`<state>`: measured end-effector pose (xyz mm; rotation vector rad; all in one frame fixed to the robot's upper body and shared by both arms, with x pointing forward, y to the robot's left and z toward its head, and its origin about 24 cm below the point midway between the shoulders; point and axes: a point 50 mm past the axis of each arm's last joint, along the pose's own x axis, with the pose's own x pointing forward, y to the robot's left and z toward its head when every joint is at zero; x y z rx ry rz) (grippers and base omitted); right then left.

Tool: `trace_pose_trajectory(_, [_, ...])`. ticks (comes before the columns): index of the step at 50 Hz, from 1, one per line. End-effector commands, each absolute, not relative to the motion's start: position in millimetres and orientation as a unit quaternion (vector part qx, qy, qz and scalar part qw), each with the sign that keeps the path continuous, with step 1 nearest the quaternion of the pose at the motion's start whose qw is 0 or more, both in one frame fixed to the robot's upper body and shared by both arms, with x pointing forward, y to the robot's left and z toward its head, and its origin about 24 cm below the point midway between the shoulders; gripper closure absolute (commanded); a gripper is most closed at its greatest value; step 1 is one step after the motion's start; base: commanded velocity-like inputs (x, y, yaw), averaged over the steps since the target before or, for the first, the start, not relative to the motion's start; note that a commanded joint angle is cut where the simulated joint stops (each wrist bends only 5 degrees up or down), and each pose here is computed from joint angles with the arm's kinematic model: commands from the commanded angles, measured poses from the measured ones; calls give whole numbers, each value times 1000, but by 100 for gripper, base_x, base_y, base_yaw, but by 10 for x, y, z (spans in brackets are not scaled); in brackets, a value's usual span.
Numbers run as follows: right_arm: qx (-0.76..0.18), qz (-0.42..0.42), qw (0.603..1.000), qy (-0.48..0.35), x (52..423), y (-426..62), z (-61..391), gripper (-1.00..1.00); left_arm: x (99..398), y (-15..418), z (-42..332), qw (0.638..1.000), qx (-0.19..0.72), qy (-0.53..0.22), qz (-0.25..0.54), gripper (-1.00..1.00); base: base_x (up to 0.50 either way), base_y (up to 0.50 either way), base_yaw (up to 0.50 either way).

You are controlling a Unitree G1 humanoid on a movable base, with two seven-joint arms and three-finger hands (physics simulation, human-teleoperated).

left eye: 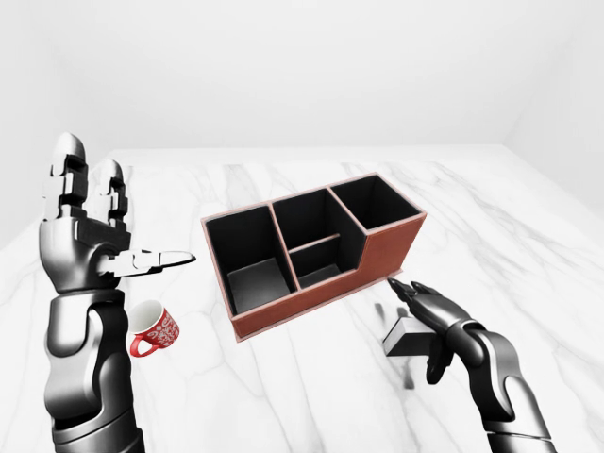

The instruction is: Pick up the book and place it in the left compartment of the caddy.

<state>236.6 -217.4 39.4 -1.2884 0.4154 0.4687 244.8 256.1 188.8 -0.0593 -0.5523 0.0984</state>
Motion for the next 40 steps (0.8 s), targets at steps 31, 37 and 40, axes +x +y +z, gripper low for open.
trace_pose_trajectory(31, [-620,179,749,152,2454,-2213,673,100,2458,2553,1858,962,-28,-266,47,-100,0,0,0])
trace_pose_trajectory(37, [-628,163,752,118,2481,-2163,844,100,2452,2565,1843,963,-31,-264,48,-100,0,0,0])
trace_pose_trajectory(40, [-631,154,754,94,2480,-2117,950,100,2453,2567,1837,963,-32,-263,47,-100,0,0,0])
